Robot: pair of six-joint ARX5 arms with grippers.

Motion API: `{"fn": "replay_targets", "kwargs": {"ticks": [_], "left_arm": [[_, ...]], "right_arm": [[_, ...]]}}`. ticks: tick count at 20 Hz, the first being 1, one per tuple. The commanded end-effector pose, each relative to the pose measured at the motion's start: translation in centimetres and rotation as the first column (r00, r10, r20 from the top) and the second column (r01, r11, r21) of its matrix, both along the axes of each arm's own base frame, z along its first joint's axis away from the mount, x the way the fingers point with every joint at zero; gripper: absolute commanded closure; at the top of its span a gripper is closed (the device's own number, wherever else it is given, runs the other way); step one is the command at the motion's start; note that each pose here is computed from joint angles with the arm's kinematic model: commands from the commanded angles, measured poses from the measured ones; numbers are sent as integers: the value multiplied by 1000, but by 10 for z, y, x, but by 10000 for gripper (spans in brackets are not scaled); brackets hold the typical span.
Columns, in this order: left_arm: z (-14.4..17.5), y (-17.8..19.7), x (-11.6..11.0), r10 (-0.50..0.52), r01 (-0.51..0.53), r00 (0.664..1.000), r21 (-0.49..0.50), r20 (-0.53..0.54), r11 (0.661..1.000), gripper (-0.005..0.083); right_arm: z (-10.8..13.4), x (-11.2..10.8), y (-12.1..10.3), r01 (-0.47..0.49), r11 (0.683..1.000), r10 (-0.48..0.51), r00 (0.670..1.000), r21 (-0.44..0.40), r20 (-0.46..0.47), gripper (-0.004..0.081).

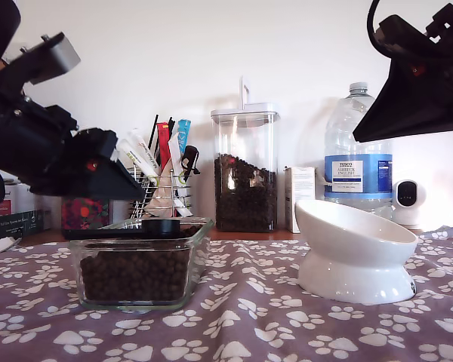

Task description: Measure one spoon of cat food and pour it into the food bowl

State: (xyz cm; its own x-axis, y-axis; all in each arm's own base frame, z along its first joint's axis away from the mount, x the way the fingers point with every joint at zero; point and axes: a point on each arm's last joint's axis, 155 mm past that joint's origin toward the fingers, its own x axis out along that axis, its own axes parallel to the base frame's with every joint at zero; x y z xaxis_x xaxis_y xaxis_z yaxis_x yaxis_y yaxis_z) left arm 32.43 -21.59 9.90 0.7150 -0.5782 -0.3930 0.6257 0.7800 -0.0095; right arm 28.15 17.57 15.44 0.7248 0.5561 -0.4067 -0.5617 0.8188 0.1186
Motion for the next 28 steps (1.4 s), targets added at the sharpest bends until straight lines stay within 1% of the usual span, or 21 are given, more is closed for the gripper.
{"fn": "replay_targets", "kwargs": {"ticks": [1,3,6,10,16,18,21,24,26,28], "left_arm": [[-7,-5,4,-5,5,1000,17,-14,1000,343],[-13,-8,8,-2,4,999,39,-42,999,344],[-15,-6,16,35,-31,998,74,-56,997,344],[-31,-2,14,53,-37,991,125,-121,991,347],[-39,1,10,59,-37,986,140,-155,989,352],[-41,2,8,60,-36,985,146,-164,989,399],[-43,2,7,60,-35,984,150,-169,988,429],[-50,5,2,64,-30,978,170,-201,985,460],[-51,6,2,65,-29,977,173,-204,985,498],[-51,6,2,65,-29,977,173,-205,984,517]], "right_arm": [[-2,-2,2,-12,1000,12,1000,-1,4,780],[-2,-2,2,-12,1000,12,1000,-1,3,780],[-2,-2,2,-13,1000,13,1000,0,5,780],[-2,-2,2,-13,1000,13,1000,1,5,780],[-1,-2,2,-11,1000,11,1000,7,4,780],[-1,-2,2,-11,1000,11,1000,7,4,780],[-1,-2,3,-11,1000,11,1000,8,4,780],[-1,-4,5,-30,999,30,1000,15,0,780],[0,-4,6,-32,999,32,999,16,0,780],[0,-4,6,-34,999,34,999,17,0,780]]}}
